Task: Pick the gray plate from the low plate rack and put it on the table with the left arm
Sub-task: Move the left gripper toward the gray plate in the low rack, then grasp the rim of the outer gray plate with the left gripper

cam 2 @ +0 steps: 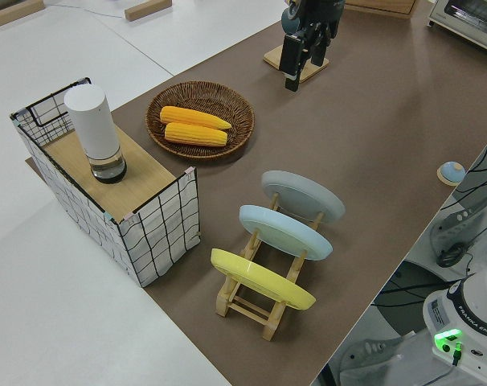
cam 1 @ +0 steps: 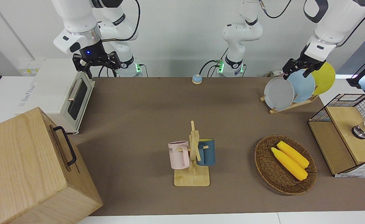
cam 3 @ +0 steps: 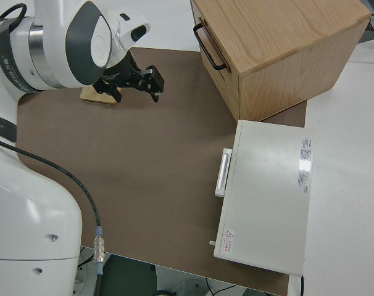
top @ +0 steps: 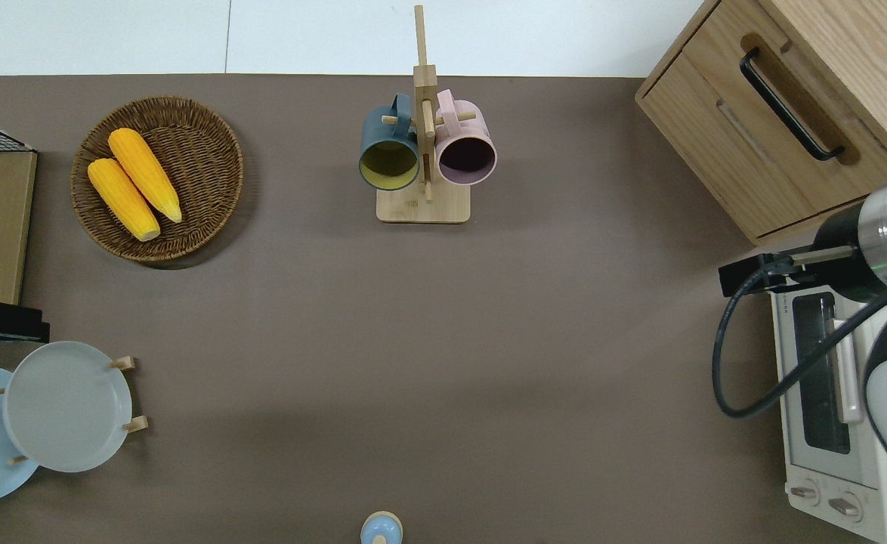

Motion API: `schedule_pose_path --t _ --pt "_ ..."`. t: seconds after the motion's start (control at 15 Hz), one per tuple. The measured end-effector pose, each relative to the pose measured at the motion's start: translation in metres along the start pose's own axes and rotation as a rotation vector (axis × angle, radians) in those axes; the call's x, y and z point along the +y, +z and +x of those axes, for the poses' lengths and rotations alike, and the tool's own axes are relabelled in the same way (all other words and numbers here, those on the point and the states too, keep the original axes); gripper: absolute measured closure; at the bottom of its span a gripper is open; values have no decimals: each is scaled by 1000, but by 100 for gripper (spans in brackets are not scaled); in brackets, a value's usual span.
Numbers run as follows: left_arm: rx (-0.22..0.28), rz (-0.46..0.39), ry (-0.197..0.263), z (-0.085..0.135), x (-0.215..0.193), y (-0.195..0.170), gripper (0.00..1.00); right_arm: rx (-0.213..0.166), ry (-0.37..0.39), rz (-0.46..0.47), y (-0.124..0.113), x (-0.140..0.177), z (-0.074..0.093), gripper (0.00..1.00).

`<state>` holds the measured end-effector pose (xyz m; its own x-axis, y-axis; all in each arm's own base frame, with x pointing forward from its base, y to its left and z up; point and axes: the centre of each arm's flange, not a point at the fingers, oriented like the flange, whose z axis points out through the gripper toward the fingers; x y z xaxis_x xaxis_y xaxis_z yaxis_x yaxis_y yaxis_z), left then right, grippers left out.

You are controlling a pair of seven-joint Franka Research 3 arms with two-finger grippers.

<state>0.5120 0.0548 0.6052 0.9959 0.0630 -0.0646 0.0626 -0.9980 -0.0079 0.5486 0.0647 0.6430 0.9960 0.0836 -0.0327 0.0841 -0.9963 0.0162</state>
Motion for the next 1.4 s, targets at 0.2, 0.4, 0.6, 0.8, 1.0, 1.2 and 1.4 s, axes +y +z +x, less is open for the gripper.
schedule_pose_path --t 0.2,0.4,0.6,0.8,1.0,1.2,1.4 --pt "4 4 14 -6 16 3 1 0 0 0 0 0 0 1" --pt "-11 8 14 -4 28 11 1 0 0 0 0 0 0 1" --pt "-31 16 1 0 22 20 1 0 0 0 0 0 0 1" --pt "-65 76 -15 5 6 36 1 0 0 0 0 0 0 1" --pt "-119 166 -10 6 -4 61 1 0 0 0 0 0 0 1" --pt "-178 241 1 3 -12 87 1 0 0 0 0 0 0 1" --pt "-231 266 -17 -2 -28 111 1 0 0 0 0 0 0 1"
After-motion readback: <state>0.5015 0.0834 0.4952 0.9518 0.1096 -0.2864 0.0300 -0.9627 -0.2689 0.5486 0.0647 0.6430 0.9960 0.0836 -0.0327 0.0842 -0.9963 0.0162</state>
